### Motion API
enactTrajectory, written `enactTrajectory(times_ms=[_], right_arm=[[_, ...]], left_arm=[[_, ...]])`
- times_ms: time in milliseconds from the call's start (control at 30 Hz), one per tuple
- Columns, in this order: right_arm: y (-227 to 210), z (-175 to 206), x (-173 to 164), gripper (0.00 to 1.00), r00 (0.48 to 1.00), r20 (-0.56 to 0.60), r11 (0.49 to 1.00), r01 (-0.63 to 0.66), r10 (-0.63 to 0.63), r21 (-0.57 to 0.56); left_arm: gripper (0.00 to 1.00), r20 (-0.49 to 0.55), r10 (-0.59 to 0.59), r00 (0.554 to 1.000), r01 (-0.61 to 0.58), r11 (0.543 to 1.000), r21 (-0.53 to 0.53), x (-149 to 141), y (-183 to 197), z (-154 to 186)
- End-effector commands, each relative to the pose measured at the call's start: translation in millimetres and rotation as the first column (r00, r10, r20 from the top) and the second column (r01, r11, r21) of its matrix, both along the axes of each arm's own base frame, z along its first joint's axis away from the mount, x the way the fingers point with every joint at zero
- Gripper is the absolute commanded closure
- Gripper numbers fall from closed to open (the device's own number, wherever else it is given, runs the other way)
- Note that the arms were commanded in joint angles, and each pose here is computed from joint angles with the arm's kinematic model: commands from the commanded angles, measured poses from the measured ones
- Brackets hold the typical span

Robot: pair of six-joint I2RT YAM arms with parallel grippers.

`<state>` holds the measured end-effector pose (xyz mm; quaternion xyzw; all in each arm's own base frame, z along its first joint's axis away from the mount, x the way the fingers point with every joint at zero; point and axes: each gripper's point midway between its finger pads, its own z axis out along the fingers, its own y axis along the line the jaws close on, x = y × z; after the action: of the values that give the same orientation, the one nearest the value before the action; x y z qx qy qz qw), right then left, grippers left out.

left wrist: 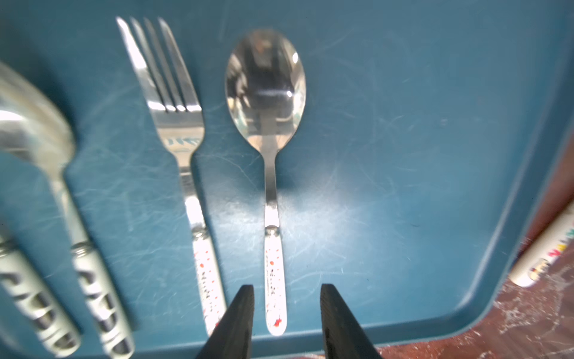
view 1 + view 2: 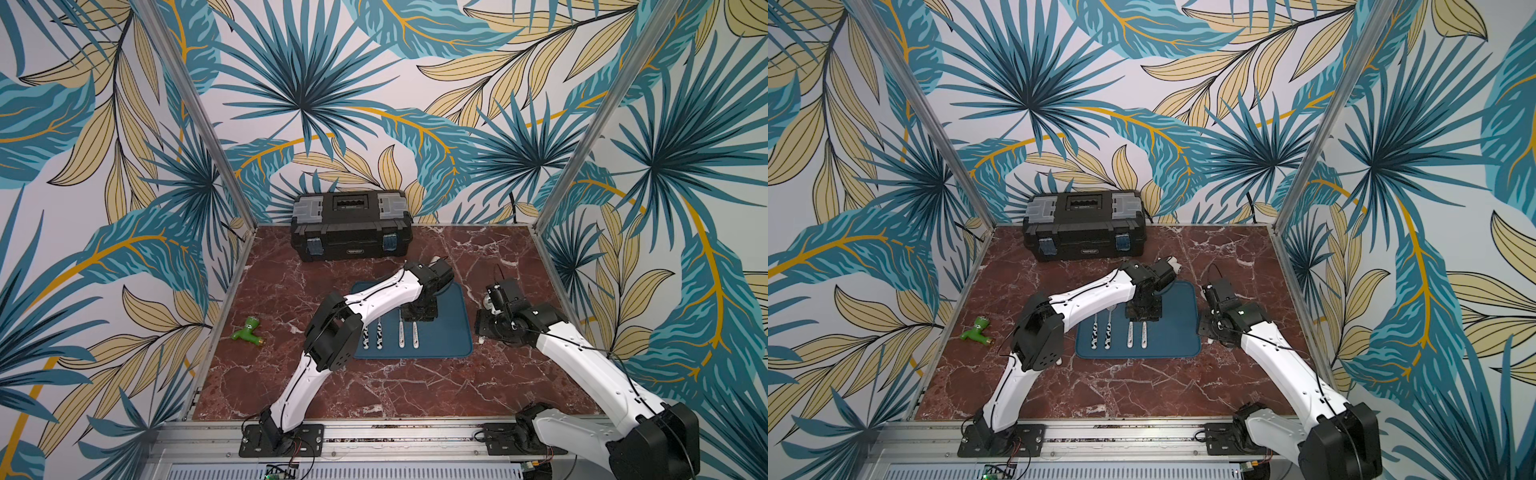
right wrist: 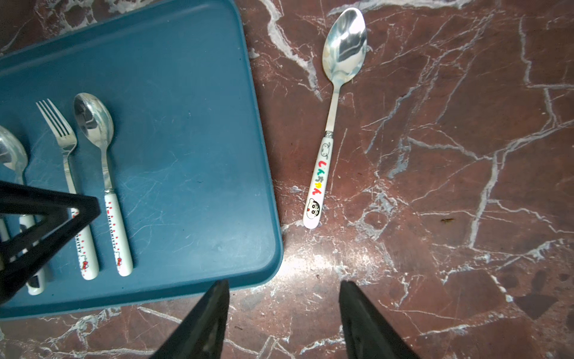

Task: Set the spoon and fork side by side
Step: Place the spoon on the tray, then pick up the fork at the center of the board.

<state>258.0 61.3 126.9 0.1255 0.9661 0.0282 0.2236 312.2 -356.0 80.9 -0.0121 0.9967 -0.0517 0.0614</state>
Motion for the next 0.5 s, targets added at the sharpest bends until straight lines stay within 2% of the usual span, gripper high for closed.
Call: enactTrajectory(times_ms=[0, 133, 233, 367, 467], right_arm=[[-16.2, -3.6, -6.1, 0.35, 0.999, -0.004, 0.997, 0.05, -0.051, -0.058], [-26.5, -6.5, -7.3, 0.35, 0.996, -0.013, 0.992, 0.088, -0.09, -0.088], [-29.6, -9.1, -6.6, 0.35, 0.994, -0.024, 0.991, 0.102, -0.105, -0.091], [-26.2, -15.1, -4.6, 0.35, 0.994, -0.039, 0.992, 0.101, -0.104, -0.078], [-24.8, -17.8, -1.2, 0.35, 0.993, -0.042, 0.992, 0.107, -0.111, -0.073]], left_arm=[[0.57, 0.123, 0.017, 0.992, -0.019, 1.0, 0.009, 5.3, 23.3, 57.9], [0.55, 0.175, 0.095, 0.98, -0.092, 0.995, -0.026, 1.1, 61.7, 67.9], [0.55, 0.177, 0.184, 0.967, -0.179, 0.983, -0.042, -8.2, 107.8, 65.1], [0.55, 0.14, 0.276, 0.951, -0.28, 0.96, 0.012, -32.2, 176.0, 47.4], [0.55, 0.132, 0.319, 0.939, -0.326, 0.945, 0.034, -50.0, 210.8, 39.4]])
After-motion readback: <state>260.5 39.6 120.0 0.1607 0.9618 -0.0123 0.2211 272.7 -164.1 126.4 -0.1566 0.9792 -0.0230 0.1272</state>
